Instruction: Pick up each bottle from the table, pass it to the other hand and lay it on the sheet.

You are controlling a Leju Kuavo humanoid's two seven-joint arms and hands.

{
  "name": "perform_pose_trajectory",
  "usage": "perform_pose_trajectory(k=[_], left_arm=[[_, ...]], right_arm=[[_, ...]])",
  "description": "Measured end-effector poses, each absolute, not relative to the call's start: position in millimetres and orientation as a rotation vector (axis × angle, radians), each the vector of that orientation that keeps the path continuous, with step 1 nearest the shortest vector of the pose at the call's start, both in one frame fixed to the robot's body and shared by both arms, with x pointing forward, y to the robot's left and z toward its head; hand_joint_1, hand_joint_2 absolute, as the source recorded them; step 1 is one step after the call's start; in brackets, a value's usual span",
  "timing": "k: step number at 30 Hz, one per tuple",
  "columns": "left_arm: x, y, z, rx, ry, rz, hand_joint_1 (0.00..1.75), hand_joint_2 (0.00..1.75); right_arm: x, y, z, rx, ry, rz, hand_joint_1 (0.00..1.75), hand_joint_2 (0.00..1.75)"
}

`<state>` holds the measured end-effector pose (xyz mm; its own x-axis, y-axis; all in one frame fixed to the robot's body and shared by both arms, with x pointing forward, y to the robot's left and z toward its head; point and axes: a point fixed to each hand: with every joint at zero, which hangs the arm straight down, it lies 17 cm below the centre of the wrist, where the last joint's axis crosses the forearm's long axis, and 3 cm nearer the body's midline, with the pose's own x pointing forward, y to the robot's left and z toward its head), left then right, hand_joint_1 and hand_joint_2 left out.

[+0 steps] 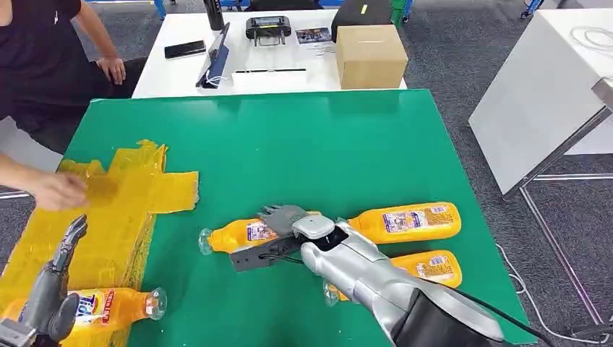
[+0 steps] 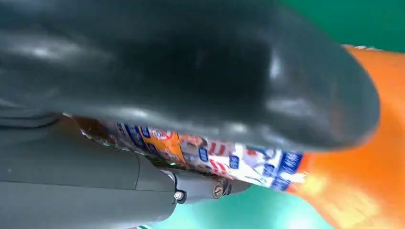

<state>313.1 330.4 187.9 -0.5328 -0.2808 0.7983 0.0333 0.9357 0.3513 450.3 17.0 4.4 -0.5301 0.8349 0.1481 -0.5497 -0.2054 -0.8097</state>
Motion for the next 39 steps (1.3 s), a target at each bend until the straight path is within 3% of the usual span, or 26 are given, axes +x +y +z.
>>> perform_pose_trajectory(k=[12, 13, 15, 16, 18, 19, 39], left_arm=[[306, 325, 214, 0.097, -2.176, -0.308, 0.0, 0.0], [305, 325, 216, 0.087, -2.183, -0.301, 0.0, 0.0], [304, 325, 220, 0.074, -2.195, -0.283, 0.0, 0.0], [304, 325, 222, 0.069, -2.201, -0.277, 0.0, 0.0], [304, 323, 224, 0.056, -2.208, -0.274, 0.0, 0.0], [305, 323, 226, 0.053, -2.212, -0.271, 0.0, 0.0], [307, 326, 233, 0.04, -2.239, -0.236, 0.0, 0.0]], right_arm=[[461, -11, -4, -0.478, -1.033, 1.872, 0.0, 0.0], [462, -13, -4, -0.487, -1.028, 1.876, 0.0, 1.75], [463, -18, -6, -0.5, -1.017, 1.884, 0.02, 1.75], [464, -20, -7, -0.504, -1.008, 1.891, 0.44, 1.75], [462, -24, -10, -0.505, -0.986, 1.908, 1.54, 1.75], [462, -25, -11, -0.504, -0.978, 1.916, 1.75, 1.75], [462, -29, -13, -0.492, -0.977, 1.928, 1.75, 1.75]])
